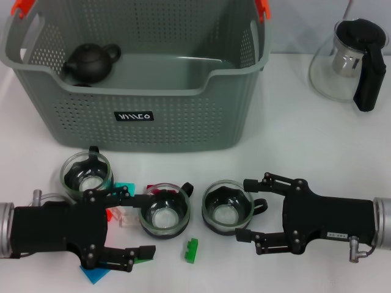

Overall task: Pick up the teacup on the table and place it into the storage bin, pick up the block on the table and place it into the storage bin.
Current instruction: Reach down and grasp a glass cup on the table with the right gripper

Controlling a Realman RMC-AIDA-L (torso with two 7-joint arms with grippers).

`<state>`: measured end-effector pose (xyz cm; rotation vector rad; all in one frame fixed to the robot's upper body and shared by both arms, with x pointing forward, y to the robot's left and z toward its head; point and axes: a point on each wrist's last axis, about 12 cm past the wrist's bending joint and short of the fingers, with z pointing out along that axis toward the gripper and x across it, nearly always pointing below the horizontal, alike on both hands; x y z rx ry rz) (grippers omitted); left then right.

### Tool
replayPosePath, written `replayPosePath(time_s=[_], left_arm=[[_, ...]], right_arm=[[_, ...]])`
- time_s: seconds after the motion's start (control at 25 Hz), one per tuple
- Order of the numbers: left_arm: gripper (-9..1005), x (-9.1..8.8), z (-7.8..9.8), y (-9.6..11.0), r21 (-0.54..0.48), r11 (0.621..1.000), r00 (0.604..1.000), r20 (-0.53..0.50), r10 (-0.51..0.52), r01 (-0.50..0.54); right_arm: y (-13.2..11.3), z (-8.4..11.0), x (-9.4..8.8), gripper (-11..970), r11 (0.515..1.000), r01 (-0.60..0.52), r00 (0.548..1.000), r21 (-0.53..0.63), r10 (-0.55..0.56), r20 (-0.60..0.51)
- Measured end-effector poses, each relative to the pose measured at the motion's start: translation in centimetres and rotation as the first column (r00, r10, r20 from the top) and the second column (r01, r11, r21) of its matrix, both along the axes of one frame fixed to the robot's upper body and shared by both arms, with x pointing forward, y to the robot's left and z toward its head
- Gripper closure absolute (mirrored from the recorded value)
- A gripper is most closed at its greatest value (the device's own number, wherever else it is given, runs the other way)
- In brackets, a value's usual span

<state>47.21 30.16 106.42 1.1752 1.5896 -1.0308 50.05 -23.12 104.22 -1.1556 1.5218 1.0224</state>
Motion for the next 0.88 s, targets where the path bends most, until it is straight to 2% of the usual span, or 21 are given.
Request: replayPosePath(time_s=[0.56,0.76,0.88], left_arm=[[125,0.1,0.2,-0.1,-0.012,1.000,1.000,0.007,-0.005,0.005],[125,0.2,0.3,0.2,-0.018,1.000,1.000,0.013,0.022,-0.022],[125,0.2,0.3,0.5,-0.022,0.999,0.999,0.017,0.049,-0.048]], right_arm=[[-0.1,0.1,0.0,18,1.000,0.005,1.000,0.008,-0.004,-0.008],[-0.2,0.6,0.5,17,0.999,0.028,0.995,0.025,-0.025,-0.102],[-0.4,1.4,1.4,17,1.000,0.007,0.987,-0.020,-0.010,-0.162]])
